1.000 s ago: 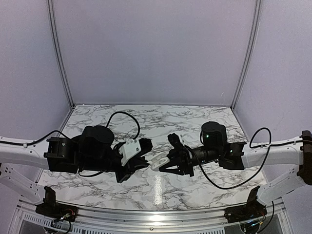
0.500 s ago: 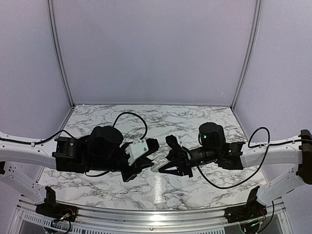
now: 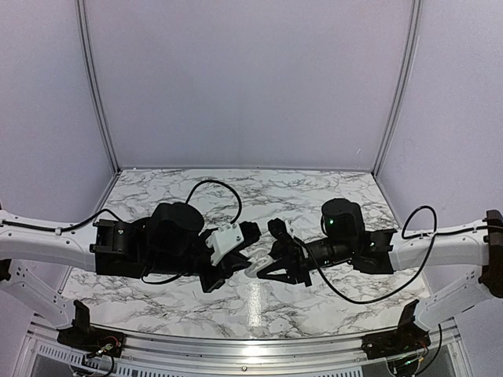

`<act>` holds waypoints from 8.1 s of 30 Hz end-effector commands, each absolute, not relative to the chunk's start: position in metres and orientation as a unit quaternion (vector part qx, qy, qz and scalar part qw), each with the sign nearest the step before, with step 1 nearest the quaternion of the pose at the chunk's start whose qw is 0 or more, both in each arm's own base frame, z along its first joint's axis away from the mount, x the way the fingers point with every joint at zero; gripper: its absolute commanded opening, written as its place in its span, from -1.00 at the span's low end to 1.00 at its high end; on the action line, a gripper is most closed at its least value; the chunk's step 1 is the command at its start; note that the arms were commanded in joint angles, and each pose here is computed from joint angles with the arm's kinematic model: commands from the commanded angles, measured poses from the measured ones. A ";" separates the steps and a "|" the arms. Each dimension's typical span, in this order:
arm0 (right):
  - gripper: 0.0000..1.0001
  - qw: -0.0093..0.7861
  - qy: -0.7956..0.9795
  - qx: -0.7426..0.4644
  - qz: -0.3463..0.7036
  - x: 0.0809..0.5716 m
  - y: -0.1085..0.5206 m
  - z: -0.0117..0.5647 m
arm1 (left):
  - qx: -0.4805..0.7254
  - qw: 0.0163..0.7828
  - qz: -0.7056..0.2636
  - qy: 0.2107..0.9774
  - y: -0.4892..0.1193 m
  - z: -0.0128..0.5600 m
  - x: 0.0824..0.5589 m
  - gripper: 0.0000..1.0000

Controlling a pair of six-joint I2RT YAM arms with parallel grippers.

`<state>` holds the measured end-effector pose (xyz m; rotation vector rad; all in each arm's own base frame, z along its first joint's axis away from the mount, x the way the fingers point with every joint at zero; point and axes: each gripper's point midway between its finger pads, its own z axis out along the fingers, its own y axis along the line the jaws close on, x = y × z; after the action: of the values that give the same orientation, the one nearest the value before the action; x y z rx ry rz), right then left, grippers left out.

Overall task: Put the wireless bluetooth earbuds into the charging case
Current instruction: Place the left earbud in the left side groove of the charging case, then close the charging case with the earbuds inside, then open the charging case with the earbuds inside, then adjust the right earbud in the right side groove of the charging case.

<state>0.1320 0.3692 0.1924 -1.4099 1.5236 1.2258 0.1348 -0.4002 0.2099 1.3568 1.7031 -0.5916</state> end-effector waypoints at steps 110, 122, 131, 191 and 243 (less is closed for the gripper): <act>-1.00 0.348 0.553 -0.531 0.540 0.133 0.399 0.220 | 0.593 0.512 -0.193 0.590 -0.397 0.224 0.100 0.22; -1.00 0.352 0.553 -0.541 0.527 0.131 0.397 0.219 | 0.474 0.534 -0.284 0.639 -0.379 0.270 0.127 0.07; -1.00 0.353 0.546 -0.545 0.530 0.128 0.395 0.223 | 0.475 0.517 -0.272 0.657 -0.383 0.256 0.135 -0.01; -1.00 0.363 0.611 -0.532 0.461 0.154 0.395 0.199 | 0.535 0.465 -0.215 0.671 -0.395 0.228 0.150 -0.69; -1.00 0.382 0.560 -0.547 0.492 0.137 0.391 0.223 | 0.530 0.455 -0.210 0.684 -0.401 0.211 0.153 -1.00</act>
<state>0.1495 0.3874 0.1794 -1.3886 1.6314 1.1855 0.1550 -0.4010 0.2125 1.3195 1.6854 -0.4872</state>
